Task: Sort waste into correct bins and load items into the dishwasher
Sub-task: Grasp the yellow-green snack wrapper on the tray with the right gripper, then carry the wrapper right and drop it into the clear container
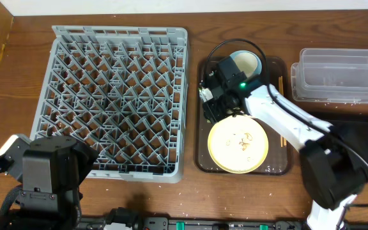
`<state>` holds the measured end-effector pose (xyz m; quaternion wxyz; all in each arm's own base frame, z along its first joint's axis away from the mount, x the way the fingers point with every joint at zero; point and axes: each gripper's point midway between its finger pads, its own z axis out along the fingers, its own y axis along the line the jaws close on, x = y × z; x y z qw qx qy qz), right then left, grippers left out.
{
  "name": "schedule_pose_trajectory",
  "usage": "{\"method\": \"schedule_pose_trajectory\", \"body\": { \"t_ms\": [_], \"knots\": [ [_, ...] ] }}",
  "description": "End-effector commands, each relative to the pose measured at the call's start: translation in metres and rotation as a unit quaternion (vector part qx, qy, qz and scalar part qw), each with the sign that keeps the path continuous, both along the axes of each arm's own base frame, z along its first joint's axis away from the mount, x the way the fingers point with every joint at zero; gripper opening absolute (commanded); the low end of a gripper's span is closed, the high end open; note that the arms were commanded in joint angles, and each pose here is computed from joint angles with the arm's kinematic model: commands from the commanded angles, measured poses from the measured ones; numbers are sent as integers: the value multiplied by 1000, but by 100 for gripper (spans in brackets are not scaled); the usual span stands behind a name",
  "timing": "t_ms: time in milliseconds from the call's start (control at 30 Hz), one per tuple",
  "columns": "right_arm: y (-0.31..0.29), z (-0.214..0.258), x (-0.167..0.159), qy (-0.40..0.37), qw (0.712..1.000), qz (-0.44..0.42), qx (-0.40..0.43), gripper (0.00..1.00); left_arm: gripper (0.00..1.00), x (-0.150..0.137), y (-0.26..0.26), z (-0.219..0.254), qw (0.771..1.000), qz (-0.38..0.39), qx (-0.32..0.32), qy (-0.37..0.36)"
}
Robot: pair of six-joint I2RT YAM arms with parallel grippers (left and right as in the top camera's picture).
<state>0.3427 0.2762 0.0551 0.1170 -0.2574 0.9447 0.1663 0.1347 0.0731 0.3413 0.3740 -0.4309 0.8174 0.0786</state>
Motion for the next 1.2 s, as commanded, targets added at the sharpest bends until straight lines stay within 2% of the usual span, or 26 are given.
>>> {"method": "schedule_pose_trajectory", "body": {
  "t_ms": [0,167,233,267,467,633,833,1033,1167],
  "knots": [
    [4,-17,5,14,1000,-17,-6,55,98,-1,3,3,1000,10,4,-5],
    [8,-34,4,26,999,-24,-11,36,98,-1,3,3,1000,10,4,-5],
    [12,-32,5,22,999,-25,-6,17,98,-1,3,3,1000,10,4,-5],
    [13,-30,6,23,999,-32,-3,3,98,-1,3,3,1000,10,4,-5],
    [22,-6,9,20,999,-41,28,1,98,-1,3,3,1000,10,4,-5],
    [27,43,8,1,996,-56,75,1,98,-1,3,3,1000,10,4,-5],
    [7,102,-3,-15,991,-88,100,1,98,-1,3,3,1000,10,4,-5],
    [-8,120,-14,-12,990,-97,99,1,98,-1,3,3,1000,10,4,-5],
    [-14,125,-6,-29,989,-108,98,1,98,-1,3,3,1000,10,4,-5]
  ]
}}
